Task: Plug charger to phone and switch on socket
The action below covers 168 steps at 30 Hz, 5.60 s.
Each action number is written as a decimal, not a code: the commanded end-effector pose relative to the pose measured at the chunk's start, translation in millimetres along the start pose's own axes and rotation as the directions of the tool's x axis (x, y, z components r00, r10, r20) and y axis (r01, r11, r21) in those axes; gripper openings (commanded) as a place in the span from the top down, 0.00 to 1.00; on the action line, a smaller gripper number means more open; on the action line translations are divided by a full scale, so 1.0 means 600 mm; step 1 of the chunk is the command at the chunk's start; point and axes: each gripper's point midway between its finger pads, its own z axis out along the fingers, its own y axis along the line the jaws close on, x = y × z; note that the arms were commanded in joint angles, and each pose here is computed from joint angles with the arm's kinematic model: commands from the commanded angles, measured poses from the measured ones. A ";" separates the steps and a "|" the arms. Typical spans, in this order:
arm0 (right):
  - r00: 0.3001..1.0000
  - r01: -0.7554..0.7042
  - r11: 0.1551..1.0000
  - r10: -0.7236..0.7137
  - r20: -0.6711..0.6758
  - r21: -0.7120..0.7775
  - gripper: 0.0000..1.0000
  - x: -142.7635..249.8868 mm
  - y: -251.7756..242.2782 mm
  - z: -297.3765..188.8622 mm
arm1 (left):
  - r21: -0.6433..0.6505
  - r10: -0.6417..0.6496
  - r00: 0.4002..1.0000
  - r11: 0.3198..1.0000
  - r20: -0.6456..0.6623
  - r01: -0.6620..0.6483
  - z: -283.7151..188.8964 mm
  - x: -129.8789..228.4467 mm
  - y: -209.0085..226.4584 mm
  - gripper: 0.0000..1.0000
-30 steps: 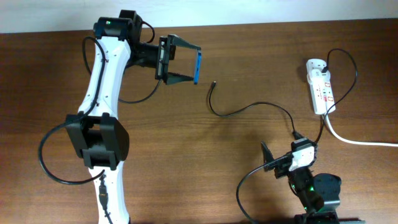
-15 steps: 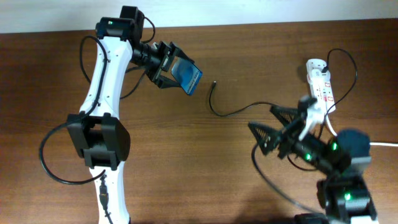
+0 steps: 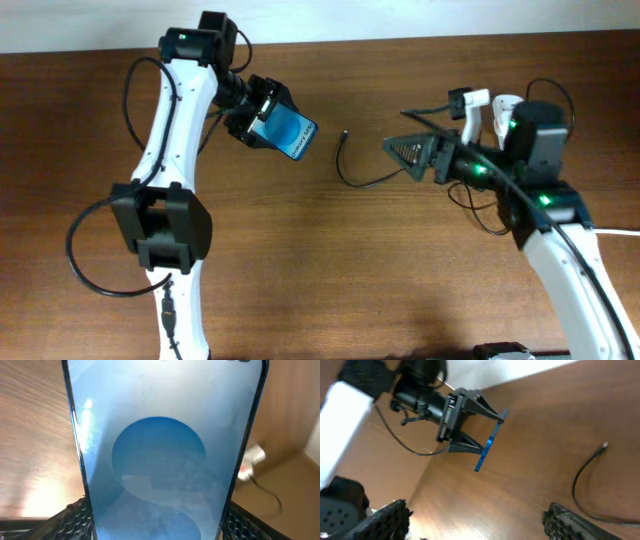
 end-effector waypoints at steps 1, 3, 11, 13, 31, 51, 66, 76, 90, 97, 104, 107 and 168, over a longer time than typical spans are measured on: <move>0.990 -0.129 0.991 0.131 -0.044 0.039 0.14 0.014 -0.020 0.050 | -0.041 -0.052 0.994 0.998 0.098 0.056 0.002 0.005 -0.004 1.00; 0.969 -0.240 0.957 0.246 -0.017 0.163 0.19 0.028 -0.056 0.083 | -0.053 -0.056 0.994 0.997 0.089 0.061 0.014 0.025 -0.008 1.00; 0.938 -0.348 0.897 0.330 0.111 0.273 0.33 0.044 -0.060 0.165 | -0.038 -0.082 0.997 0.996 -0.011 0.081 0.035 0.081 -0.027 1.00; 0.939 -0.343 0.894 0.323 0.119 0.288 0.36 0.049 -0.062 0.177 | -0.038 -0.085 0.995 0.996 -0.050 0.084 0.036 0.096 -0.028 1.00; 0.935 -0.352 0.879 0.346 0.078 0.321 0.62 0.081 -0.090 0.214 | -0.071 0.004 0.998 0.997 -0.068 -0.008 0.073 0.158 -0.039 1.00; 0.934 -0.353 0.881 0.349 0.072 0.314 0.96 0.081 -0.088 0.213 | -0.068 0.001 0.998 0.998 -0.067 -0.005 0.071 0.155 -0.039 0.01; 0.951 -0.293 0.951 0.279 0.130 0.099 0.96 -0.038 -0.039 -0.023 | 0.541 0.708 0.706 0.595 -0.003 -0.594 -0.090 0.075 -0.102 0.01; 0.936 -0.265 0.954 0.221 0.274 0.137 0.96 0.006 0.034 -0.188 | 0.616 0.872 0.471 0.300 0.133 -0.729 -0.108 0.113 -0.088 0.04; 0.537 -0.544 0.790 0.588 0.605 -0.284 0.96 -0.123 -0.046 -0.046 | 0.607 0.908 0.386 0.217 0.162 -0.764 -0.085 0.144 -0.106 0.01; 0.481 -0.564 0.730 0.670 0.566 -0.386 0.96 -0.112 -0.061 0.091 | 0.715 0.883 0.440 0.202 0.163 -0.669 -0.110 0.166 -0.159 0.00; 0.469 -0.526 0.730 0.677 0.567 -0.436 0.96 -0.155 -0.028 0.094 | 0.649 0.805 0.585 0.393 0.099 -0.651 -0.093 0.131 -0.179 0.17; 0.445 -0.569 0.690 0.716 0.538 -0.448 0.96 -0.157 -0.022 0.105 | 0.663 0.792 0.603 0.401 0.096 -0.633 -0.096 0.135 -0.196 0.23; 0.462 -0.712 0.601 0.791 0.401 -0.364 0.14 -0.093 -0.009 0.168 | 0.604 0.769 0.606 0.389 0.202 -0.696 -0.062 0.160 -0.264 1.00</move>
